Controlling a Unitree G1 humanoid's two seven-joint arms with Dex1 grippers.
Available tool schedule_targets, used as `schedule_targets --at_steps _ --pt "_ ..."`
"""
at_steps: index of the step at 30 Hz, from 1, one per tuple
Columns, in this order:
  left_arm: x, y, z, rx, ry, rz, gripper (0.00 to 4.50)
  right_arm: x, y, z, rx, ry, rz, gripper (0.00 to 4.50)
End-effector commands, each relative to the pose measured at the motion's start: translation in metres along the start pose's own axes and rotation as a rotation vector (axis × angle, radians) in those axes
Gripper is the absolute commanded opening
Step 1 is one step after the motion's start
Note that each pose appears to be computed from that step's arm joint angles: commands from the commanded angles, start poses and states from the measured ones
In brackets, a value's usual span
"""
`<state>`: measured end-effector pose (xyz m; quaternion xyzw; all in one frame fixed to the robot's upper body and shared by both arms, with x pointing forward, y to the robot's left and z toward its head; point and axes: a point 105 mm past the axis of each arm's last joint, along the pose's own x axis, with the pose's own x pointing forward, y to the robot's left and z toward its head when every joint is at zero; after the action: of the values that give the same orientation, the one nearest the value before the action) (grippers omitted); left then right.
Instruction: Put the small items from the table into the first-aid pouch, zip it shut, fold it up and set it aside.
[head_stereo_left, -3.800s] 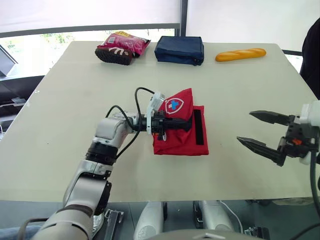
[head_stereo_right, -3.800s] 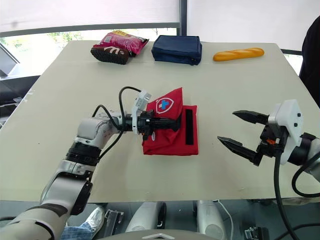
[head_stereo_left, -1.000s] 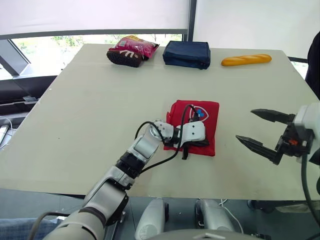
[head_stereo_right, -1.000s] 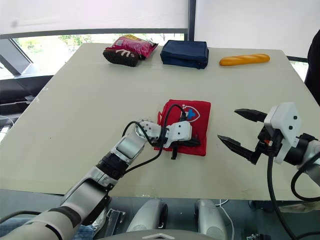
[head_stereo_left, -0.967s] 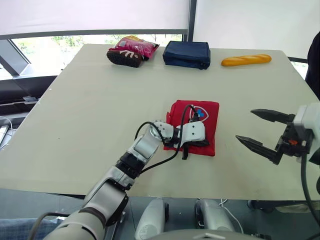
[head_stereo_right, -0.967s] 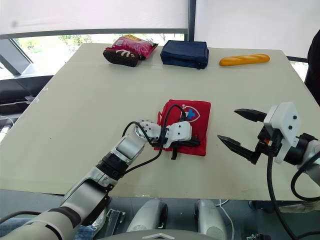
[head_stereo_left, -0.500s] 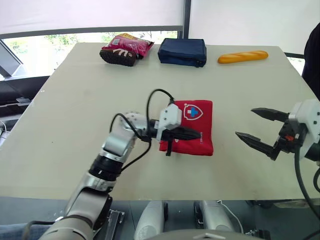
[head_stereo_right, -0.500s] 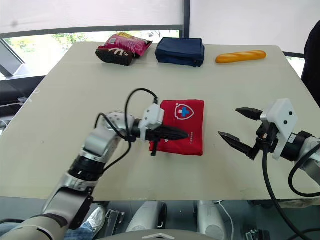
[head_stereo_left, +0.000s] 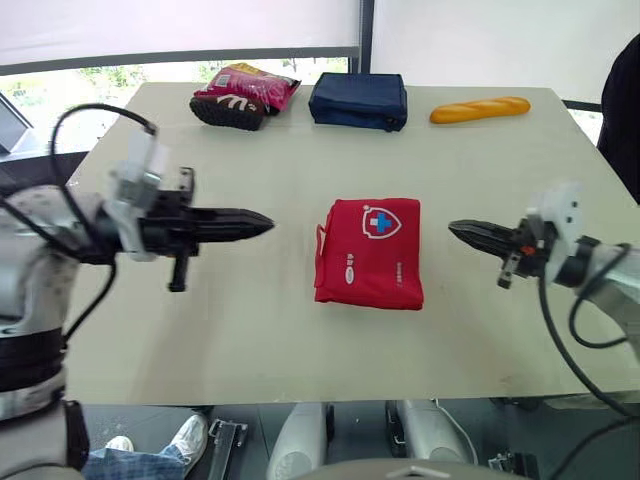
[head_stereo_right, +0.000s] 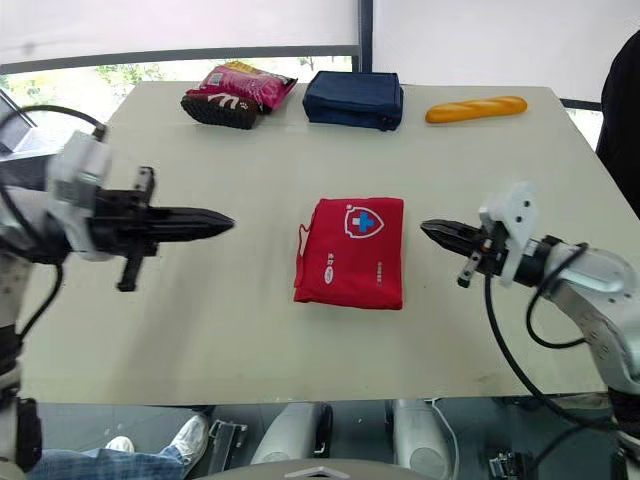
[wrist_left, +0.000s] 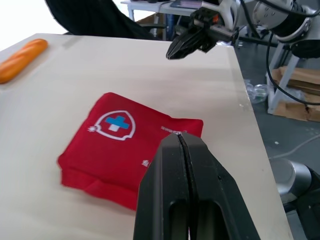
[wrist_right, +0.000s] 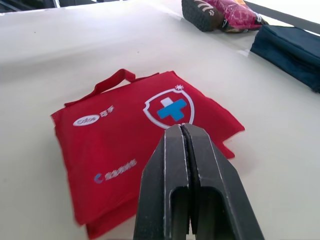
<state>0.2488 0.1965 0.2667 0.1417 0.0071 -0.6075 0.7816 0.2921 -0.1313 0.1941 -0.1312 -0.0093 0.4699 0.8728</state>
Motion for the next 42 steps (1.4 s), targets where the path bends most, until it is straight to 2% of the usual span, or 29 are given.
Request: schedule_targets --at_steps 1,6,9,15,20,23,30,33,37,42 --pt "-0.012 -0.003 0.018 0.077 -0.011 0.029 0.0 0.028 -0.009 -0.008 -0.05 -0.005 0.03 0.02" --pt "-0.017 -0.004 0.018 0.089 0.009 0.037 0.0 0.068 -0.017 -0.026 -0.066 0.016 0.046 0.02" --pt "-0.015 -0.006 0.019 0.083 -0.005 0.036 0.0 0.08 -0.011 -0.041 -0.038 0.035 0.07 0.02" --pt "-0.013 -0.007 0.016 0.081 -0.016 0.034 0.0 0.083 -0.002 -0.093 -0.026 0.191 0.095 0.02" --pt "-0.011 -0.007 0.016 0.075 -0.031 0.025 0.0 0.085 0.008 -0.112 -0.005 0.237 0.111 0.02" --pt "-0.011 -0.006 0.015 0.071 -0.033 0.027 0.0 0.086 0.009 -0.109 -0.003 0.216 0.102 0.02" --pt "-0.014 -0.006 0.009 0.045 -0.031 0.031 0.0 0.07 -0.019 -0.05 0.006 0.014 0.012 0.02" --pt "-0.015 -0.007 0.008 0.039 -0.036 0.034 0.0 0.062 -0.03 -0.041 0.025 -0.012 -0.034 0.02" --pt "-0.015 -0.006 0.008 0.04 -0.039 0.032 0.0 0.062 -0.033 -0.064 0.036 0.067 -0.06 0.02" --pt "-0.014 -0.006 0.009 0.045 -0.043 0.03 0.0 0.067 -0.022 -0.094 0.02 0.189 -0.017 0.02"
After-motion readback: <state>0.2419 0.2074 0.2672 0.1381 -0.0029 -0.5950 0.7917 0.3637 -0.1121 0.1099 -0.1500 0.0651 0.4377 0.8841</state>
